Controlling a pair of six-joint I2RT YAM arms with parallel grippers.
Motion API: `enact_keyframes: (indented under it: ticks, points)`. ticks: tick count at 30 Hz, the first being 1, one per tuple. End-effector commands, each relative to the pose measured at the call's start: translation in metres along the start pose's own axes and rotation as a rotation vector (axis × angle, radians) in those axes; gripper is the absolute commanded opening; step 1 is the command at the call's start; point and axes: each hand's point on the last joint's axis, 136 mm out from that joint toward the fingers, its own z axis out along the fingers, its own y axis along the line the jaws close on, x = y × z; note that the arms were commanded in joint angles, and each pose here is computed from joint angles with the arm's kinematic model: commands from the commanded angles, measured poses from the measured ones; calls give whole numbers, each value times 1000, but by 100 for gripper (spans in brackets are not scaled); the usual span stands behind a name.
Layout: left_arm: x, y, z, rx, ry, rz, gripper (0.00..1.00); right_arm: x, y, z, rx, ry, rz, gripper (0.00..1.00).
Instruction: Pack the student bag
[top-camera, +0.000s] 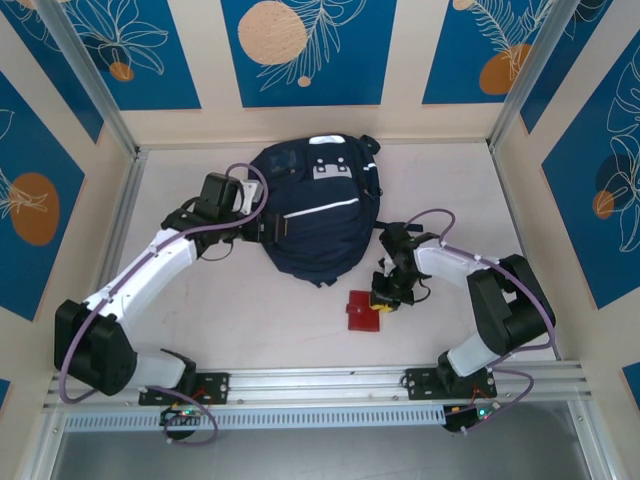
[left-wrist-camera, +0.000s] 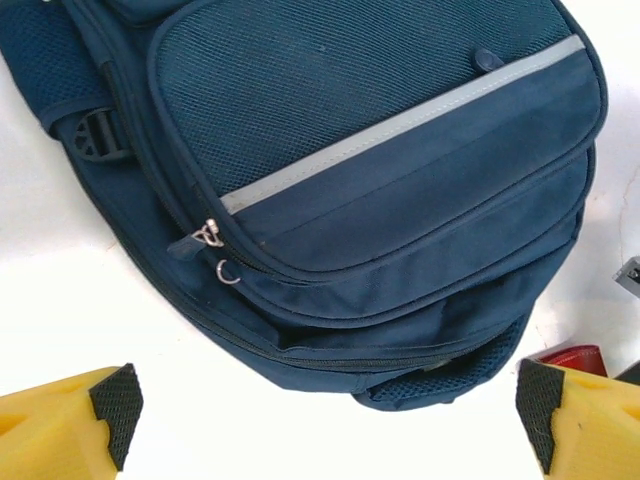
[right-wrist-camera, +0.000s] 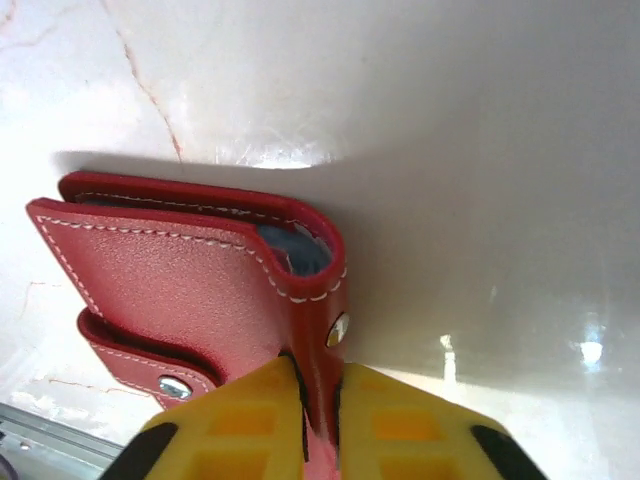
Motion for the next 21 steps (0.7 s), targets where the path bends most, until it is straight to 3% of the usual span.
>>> enact_keyframes:
  ticks: [1,4,13,21]
  points:
    - [-5,-22,2,69,17,74,96,-8,-4,-7,49,-63,-15,7]
    - [-4,-40,10,106,43,162,94,-18,-8,-30,86,-177,-13,0]
    - [7,-84,62,99,166,577,81,-38,-7,-106,29,-486,43,0]
    - [-4,-68,110,-20,322,607,59,-40,8,-126,-102,-511,56,0]
